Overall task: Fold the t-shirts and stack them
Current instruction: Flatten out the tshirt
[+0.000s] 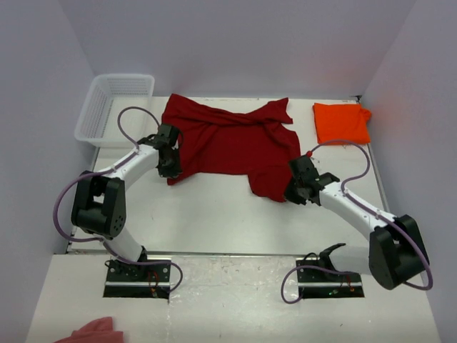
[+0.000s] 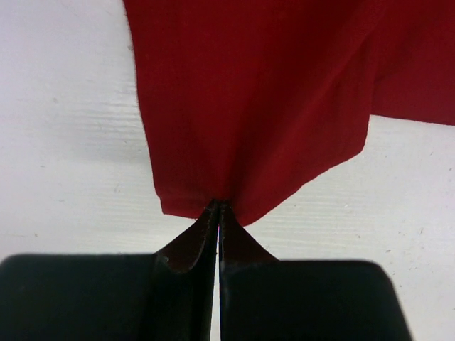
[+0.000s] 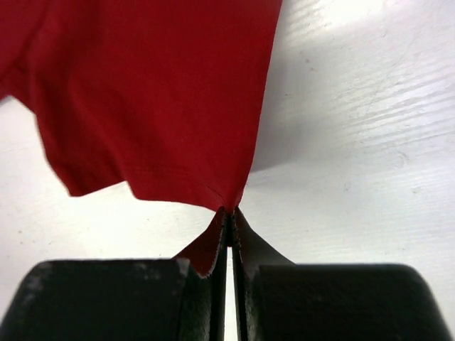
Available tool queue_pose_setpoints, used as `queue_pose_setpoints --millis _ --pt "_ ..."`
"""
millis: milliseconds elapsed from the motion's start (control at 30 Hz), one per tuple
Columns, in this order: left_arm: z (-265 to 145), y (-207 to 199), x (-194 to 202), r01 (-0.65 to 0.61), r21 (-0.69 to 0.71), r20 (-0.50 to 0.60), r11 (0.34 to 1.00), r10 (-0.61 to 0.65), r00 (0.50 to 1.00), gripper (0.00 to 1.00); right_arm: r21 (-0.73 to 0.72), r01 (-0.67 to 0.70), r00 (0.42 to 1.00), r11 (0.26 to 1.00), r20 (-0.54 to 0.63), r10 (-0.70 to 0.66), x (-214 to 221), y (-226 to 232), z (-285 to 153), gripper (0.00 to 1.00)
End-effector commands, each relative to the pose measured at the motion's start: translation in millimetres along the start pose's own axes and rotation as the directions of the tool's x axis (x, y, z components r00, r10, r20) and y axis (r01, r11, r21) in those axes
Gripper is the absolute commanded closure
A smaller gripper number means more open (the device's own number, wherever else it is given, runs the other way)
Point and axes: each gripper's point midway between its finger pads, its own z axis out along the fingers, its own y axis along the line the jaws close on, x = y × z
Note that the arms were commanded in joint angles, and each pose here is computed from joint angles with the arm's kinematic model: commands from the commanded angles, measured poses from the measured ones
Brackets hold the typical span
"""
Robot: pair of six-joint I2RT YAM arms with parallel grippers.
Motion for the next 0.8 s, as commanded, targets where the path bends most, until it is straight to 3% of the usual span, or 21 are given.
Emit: queue_pose_setpoints --millis 0,233,333,400,433,533,767 --pt "7.2 -7.8 13.9 -0.041 -0.003 -0.028 0.999 0.041 0.999 1.0 0.006 0.011 0.995 1.0 0.103 -0.011 -19.9 -2.9 -24.3 1.0" --pt "18.2 -0.3 30.1 -0.043 -0.051 -0.068 0.998 0.04 0.997 1.0 -0.029 0.064 0.983 0.998 0.174 -0.058 -33.0 -3.4 -54.4 1.0" --pt "18.9 6.8 36.0 -0.041 -0.085 -0.078 0.996 0.035 0.996 0.81 -0.025 0.071 0.975 0.997 0.212 -0.064 -39.2 -7.7 -65.2 1.0" --pt "15.4 10.7 38.8 -0.03 -0.105 -0.067 0.994 0.023 0.997 0.5 -0.034 0.084 0.972 0.996 0.225 -0.074 -41.8 -6.3 -70.3 1.0" --pt "13.3 11.4 38.8 -0.025 -0.109 -0.06 0.994 0.019 0.998 0.5 -0.039 0.087 0.97 0.995 0.229 -0.076 -42.5 -5.5 -71.4 1.0" --pt "1.1 11.7 39.8 0.003 -0.109 -0.029 0.994 -0.006 1.0 0.3 -0.06 0.101 0.969 0.993 0.232 -0.085 -42.2 -2.7 -73.6 1.0" --pt "1.7 11.5 46.6 0.012 -0.105 -0.043 0.994 -0.017 0.999 0.27 -0.113 0.116 0.967 0.987 0.24 -0.087 -40.5 2.4 -81.0 1.0"
